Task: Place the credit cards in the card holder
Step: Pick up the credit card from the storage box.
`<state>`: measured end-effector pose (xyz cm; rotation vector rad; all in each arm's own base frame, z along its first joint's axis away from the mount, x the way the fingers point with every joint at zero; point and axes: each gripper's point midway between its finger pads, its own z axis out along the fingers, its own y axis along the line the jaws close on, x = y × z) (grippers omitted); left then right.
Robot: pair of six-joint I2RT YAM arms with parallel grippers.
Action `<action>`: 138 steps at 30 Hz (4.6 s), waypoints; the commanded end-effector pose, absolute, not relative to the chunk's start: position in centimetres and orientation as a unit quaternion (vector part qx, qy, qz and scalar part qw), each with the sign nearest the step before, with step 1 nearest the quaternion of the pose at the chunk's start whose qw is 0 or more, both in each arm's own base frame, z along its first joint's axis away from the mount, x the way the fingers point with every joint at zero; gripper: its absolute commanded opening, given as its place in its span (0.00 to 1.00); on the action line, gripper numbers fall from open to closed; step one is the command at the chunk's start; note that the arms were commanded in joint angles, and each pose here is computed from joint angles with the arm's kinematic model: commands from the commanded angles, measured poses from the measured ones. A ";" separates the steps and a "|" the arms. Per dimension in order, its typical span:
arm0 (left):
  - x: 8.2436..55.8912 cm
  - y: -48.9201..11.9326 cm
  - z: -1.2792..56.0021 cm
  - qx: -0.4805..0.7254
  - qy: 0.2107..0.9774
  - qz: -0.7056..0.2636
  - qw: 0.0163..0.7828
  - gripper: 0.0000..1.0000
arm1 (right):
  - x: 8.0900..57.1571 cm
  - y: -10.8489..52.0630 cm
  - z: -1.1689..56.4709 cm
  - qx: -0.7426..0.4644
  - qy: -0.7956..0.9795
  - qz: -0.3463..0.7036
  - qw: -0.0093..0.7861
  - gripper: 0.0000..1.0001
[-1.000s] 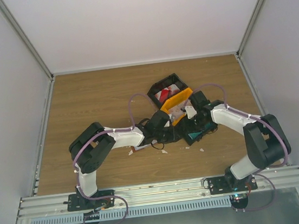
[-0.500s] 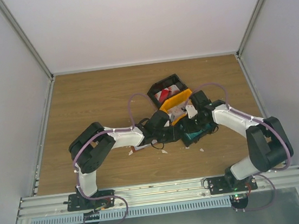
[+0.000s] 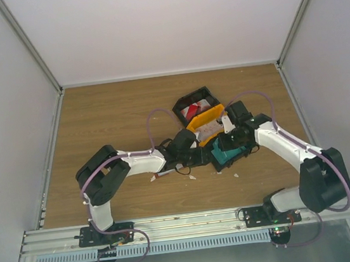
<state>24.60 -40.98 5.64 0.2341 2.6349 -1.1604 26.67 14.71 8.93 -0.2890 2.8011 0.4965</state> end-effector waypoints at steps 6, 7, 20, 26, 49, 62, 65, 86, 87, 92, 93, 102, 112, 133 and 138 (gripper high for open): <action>25.6 -41.6 12.4 0.109 0.852 -0.473 0.198 0.61 | 27.7 14.5 12.7 -0.095 0.955 0.202 0.197 0.01; 25.5 -41.6 12.7 0.112 0.847 -0.481 0.195 0.63 | 27.7 14.6 13.0 -0.094 0.952 0.212 0.200 0.01; 25.4 -42.5 19.7 0.179 0.767 -0.581 0.206 0.82 | 26.6 16.6 23.9 -0.102 0.833 0.463 0.285 0.01; 25.4 -41.8 24.0 0.204 0.722 -0.617 0.237 0.83 | 24.9 17.4 25.9 -0.131 0.798 0.517 0.280 0.01; 26.2 -39.1 27.7 0.199 0.673 -0.665 0.255 0.51 | 23.4 18.1 26.3 -0.160 0.767 0.562 0.267 0.01; 24.1 -39.2 28.6 0.235 0.646 -0.692 0.219 0.11 | 23.2 18.3 27.6 -0.171 0.749 0.577 0.277 0.01; 23.9 -39.2 29.1 0.240 0.640 -0.696 0.220 0.01 | 22.9 18.4 28.2 -0.175 0.743 0.581 0.281 0.01; 23.8 -37.4 31.1 0.253 0.625 -0.694 0.252 0.00 | 24.1 16.7 27.4 -0.148 0.770 0.525 0.330 0.25; 23.8 -37.4 31.0 0.252 0.626 -0.694 0.251 0.00 | 24.1 16.7 27.4 -0.149 0.771 0.526 0.328 0.25; 23.9 -37.4 31.0 0.250 0.626 -0.694 0.252 0.00 | 24.1 16.7 26.9 -0.148 0.772 0.527 0.323 0.20; 23.8 -37.4 31.0 0.250 0.626 -0.695 0.250 0.00 | 24.1 16.8 26.9 -0.151 0.770 0.528 0.323 0.18; 23.8 -37.6 31.0 0.249 0.622 -0.701 0.244 0.00 | 23.4 17.1 27.6 -0.172 0.759 0.539 0.324 0.21; 25.1 -37.5 30.2 0.221 0.648 -0.681 0.261 0.00 | 23.3 16.8 29.2 -0.184 0.748 0.523 0.364 0.45; 24.8 -37.7 30.1 0.229 0.641 -0.688 0.249 0.00 | 23.4 17.0 28.2 -0.183 0.751 0.531 0.346 0.33; 24.5 -37.8 30.2 0.234 0.638 -0.692 0.244 0.00 | 23.3 17.0 27.7 -0.181 0.753 0.534 0.337 0.27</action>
